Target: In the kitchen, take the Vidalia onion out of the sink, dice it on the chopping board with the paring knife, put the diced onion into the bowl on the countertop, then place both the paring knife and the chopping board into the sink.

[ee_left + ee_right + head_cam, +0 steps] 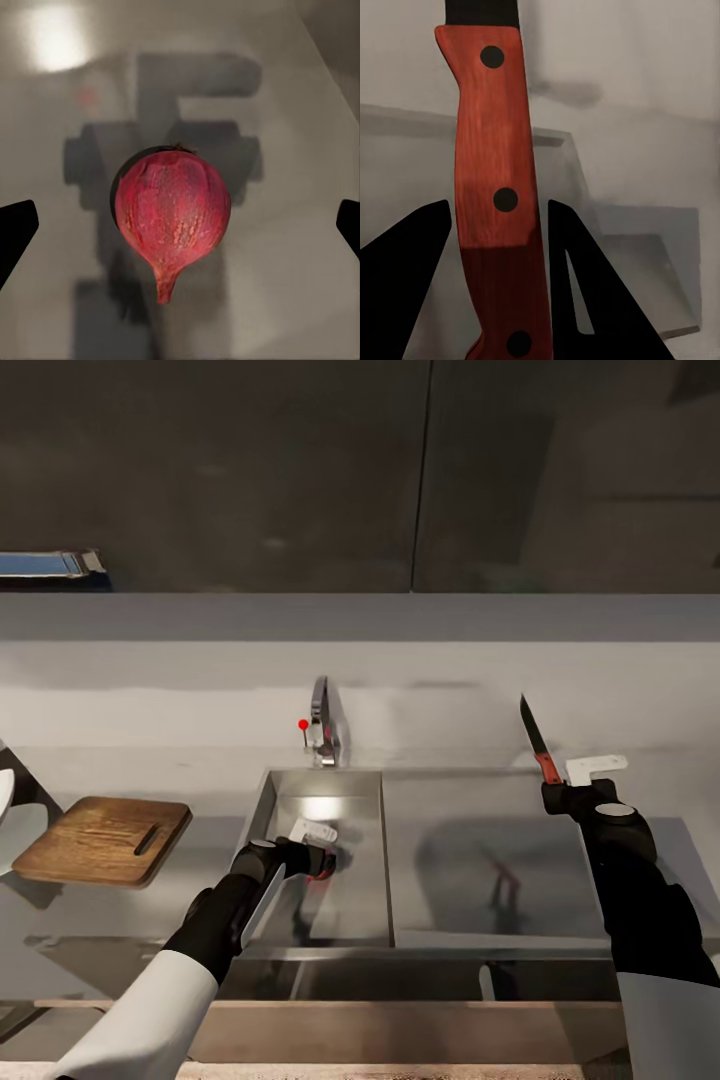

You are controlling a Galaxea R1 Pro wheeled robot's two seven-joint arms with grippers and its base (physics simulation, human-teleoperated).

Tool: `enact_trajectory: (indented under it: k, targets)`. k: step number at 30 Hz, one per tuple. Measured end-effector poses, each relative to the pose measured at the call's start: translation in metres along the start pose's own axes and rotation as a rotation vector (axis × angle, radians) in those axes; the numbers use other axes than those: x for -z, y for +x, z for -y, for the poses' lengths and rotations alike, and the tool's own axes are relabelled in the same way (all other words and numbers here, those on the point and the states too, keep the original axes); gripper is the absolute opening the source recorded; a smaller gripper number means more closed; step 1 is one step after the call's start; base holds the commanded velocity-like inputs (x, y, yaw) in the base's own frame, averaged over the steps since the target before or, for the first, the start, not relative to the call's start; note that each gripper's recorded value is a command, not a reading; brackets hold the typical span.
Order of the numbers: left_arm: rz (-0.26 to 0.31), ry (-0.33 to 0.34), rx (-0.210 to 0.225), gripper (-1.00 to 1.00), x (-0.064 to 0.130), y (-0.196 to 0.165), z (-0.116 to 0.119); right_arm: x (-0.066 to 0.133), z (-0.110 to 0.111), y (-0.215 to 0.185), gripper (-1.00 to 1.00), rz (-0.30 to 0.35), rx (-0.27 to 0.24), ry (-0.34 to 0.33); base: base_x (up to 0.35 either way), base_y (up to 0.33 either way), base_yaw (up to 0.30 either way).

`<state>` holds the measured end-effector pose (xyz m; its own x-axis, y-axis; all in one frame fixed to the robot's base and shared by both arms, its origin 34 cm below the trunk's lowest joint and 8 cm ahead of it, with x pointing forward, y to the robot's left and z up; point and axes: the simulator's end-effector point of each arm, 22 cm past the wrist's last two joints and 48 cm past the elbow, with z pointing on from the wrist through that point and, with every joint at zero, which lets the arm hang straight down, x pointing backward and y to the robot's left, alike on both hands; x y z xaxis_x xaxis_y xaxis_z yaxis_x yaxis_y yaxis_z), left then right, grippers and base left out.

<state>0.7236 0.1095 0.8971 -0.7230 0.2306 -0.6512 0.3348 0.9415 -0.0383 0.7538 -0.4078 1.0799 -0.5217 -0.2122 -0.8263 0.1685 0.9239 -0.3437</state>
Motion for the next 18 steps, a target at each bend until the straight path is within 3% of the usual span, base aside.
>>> enact_trajectory:
  k: [7, 18]
  targets:
    - [0.002, 0.003, 0.002, 1.00, -0.004, 0.002, 0.001, -0.003, 0.000, 0.008, -1.00, -0.031, -0.003, 0.002, 0.000, 0.000, 0.000]
    - [0.001, 0.002, 0.004, 1.00, -0.004, 0.003, 0.000, -0.002, -0.012, -0.042, -1.00, 0.054, 0.018, -0.013, 0.000, 0.000, 0.000]
